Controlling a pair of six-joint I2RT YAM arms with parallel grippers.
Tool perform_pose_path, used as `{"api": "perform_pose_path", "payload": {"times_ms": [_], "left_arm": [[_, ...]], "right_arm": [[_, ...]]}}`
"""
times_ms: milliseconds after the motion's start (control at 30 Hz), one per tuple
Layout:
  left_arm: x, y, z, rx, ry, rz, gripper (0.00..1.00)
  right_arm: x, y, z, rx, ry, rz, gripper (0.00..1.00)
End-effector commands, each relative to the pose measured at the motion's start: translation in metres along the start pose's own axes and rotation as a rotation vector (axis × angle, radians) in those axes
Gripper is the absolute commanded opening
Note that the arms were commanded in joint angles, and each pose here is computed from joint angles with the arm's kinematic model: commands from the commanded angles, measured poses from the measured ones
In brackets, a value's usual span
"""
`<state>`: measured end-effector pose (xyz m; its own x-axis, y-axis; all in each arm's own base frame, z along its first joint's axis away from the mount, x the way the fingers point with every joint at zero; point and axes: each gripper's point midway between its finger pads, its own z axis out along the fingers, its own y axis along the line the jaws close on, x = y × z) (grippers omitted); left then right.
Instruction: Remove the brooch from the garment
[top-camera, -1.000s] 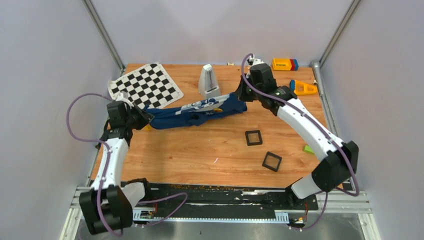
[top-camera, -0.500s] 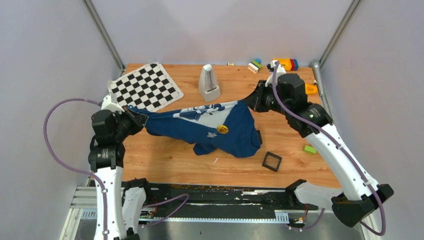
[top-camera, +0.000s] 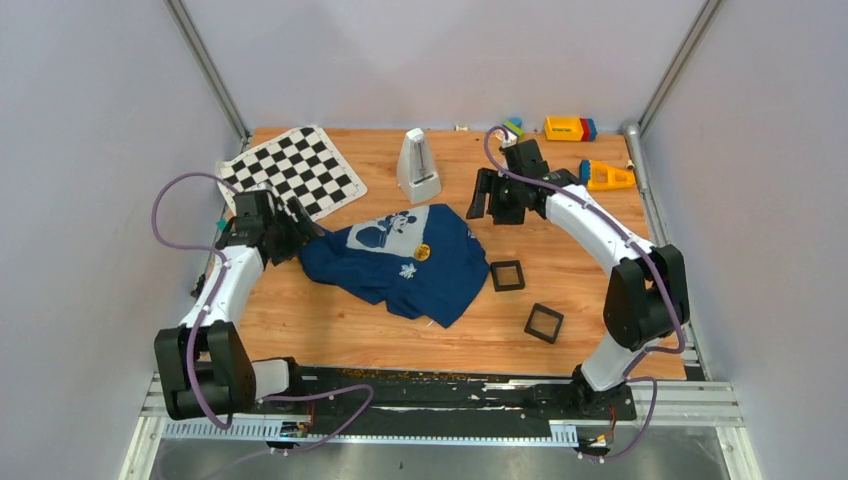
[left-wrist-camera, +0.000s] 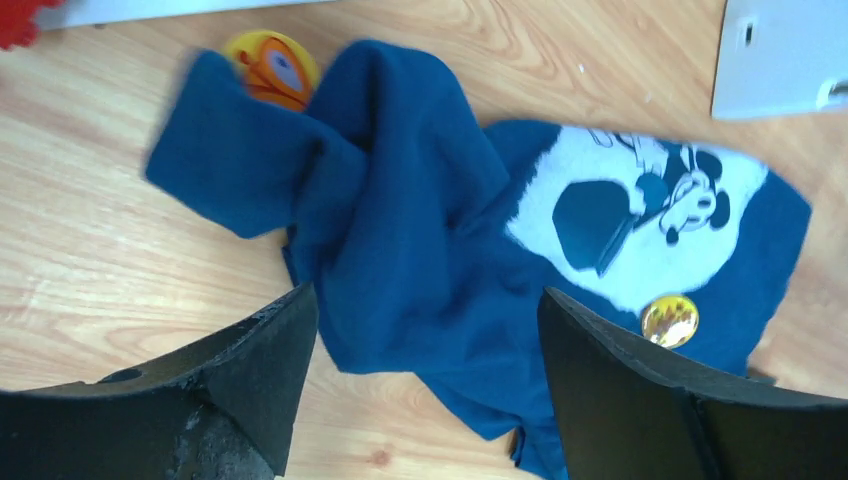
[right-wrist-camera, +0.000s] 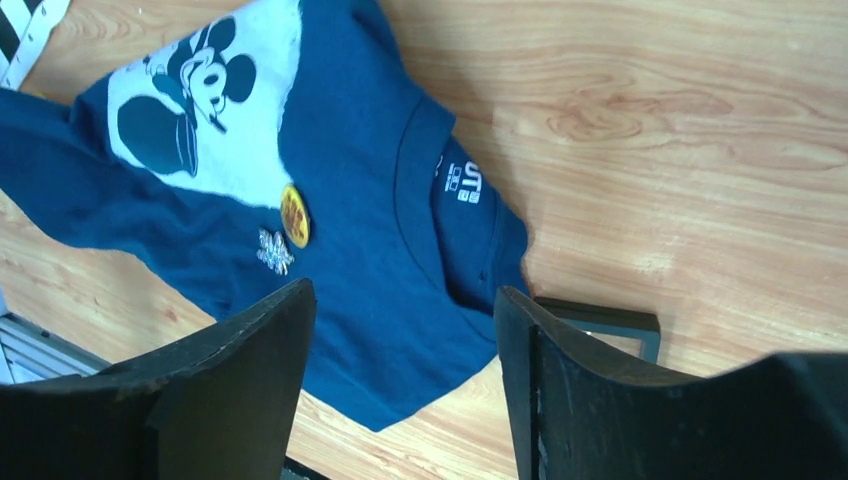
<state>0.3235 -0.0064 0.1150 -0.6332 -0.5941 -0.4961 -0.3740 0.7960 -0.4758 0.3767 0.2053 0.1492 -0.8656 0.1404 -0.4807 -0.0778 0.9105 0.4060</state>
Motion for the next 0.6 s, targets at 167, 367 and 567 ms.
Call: {"api": "perform_pose_path", "payload": {"times_ms": [167, 367, 567], "left_arm": [[-0.008, -0.065, -0.059, 0.078, -0.297, 0.3, 0.79], [0.056, -0.14, -0.054, 0.433, -0.192, 0.53, 0.66], [0.096, -0.176, -0.023, 0.51, -0.131, 0.727, 0.63]], "right_arm": [[0.051, 0.012, 0.007, -0.069, -0.041, -0.096, 0.74], [0.061, 0.024, 0.036, -0.063, -0.026, -0.12, 0.73], [0.063, 0.016, 0.073, 0.003, -0.035, -0.121, 0.75]]}}
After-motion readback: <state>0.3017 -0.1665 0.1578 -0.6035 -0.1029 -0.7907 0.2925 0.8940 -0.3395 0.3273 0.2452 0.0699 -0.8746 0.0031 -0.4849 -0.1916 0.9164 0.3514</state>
